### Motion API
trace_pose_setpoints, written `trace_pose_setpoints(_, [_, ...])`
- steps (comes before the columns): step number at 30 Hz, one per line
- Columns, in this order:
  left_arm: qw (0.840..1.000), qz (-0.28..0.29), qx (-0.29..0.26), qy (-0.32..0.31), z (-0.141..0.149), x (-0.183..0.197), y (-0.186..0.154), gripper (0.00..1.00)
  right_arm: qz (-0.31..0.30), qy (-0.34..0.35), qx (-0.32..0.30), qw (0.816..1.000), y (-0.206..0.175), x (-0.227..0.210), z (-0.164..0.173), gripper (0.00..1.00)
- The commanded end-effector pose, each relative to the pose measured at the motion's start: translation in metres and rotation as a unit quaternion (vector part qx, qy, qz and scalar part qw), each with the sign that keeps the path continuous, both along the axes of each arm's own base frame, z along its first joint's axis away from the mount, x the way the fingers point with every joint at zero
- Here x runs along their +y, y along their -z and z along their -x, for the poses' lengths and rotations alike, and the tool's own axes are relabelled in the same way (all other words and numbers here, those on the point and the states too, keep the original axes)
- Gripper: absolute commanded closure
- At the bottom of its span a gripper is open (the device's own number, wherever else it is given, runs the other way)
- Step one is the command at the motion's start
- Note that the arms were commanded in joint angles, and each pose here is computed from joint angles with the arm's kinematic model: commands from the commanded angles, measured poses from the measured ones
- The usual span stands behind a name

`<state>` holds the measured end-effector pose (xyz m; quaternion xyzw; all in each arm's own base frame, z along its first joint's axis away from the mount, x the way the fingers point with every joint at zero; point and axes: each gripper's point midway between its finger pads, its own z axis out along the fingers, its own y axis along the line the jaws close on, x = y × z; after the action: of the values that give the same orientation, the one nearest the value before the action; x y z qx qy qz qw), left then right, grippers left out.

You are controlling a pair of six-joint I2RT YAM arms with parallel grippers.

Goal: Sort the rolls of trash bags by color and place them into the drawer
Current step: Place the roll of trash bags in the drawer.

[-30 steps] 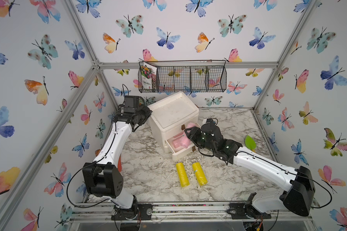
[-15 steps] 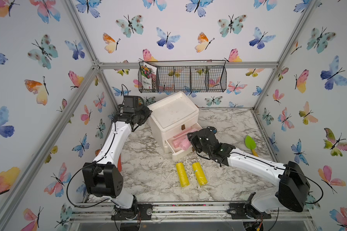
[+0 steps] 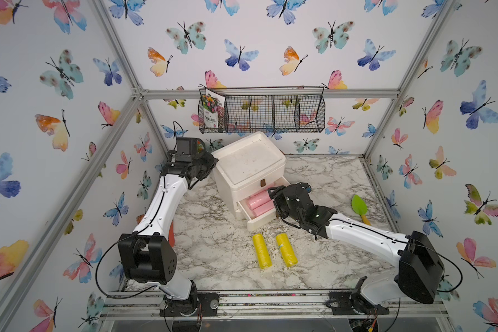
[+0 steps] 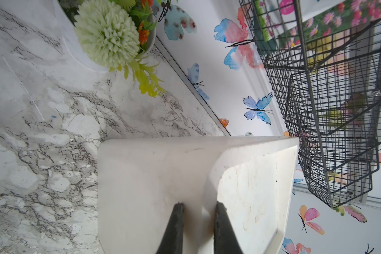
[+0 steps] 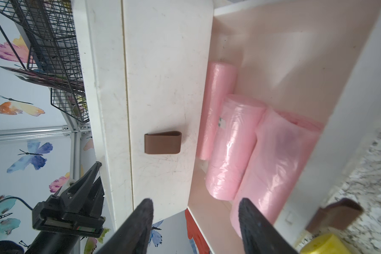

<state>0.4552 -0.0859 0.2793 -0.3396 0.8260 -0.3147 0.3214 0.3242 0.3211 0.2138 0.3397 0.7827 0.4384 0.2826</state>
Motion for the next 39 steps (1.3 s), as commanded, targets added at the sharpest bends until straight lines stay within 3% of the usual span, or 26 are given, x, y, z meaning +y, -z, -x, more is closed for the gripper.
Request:
trace_pose_setpoints(1, [0.996, 0.011, 0.088, -0.010, 0.008, 0.001, 0.057, 1.00, 0.003, 0.001, 0.001, 1.000, 0.005, -0.004, 0.001, 0.34])
trace_pose_setpoints(10, [0.996, 0.011, 0.084, -0.011, 0.006, 0.001, 0.054, 1.00, 0.105, 0.018, -0.031, 0.994, 0.005, -0.050, 0.014, 0.35])
trace_pose_setpoints(16, [0.996, 0.007, 0.085, -0.014, 0.004, 0.002, 0.054, 1.00, 0.140, 0.029, -0.025, 0.989, 0.022, -0.080, 0.031, 0.41])
trace_pose_setpoints(32, [0.996, -0.017, 0.088, 0.002, -0.007, 0.001, 0.046, 0.93, 0.233, -0.003, -0.021, 0.972, 0.040, -0.096, 0.032, 0.50])
trace_pose_setpoints(39, [0.996, -0.023, 0.090, 0.006, -0.007, 0.001, 0.047, 0.92, 0.279, -0.022, -0.006, 0.960, 0.059, -0.100, 0.033, 0.61])
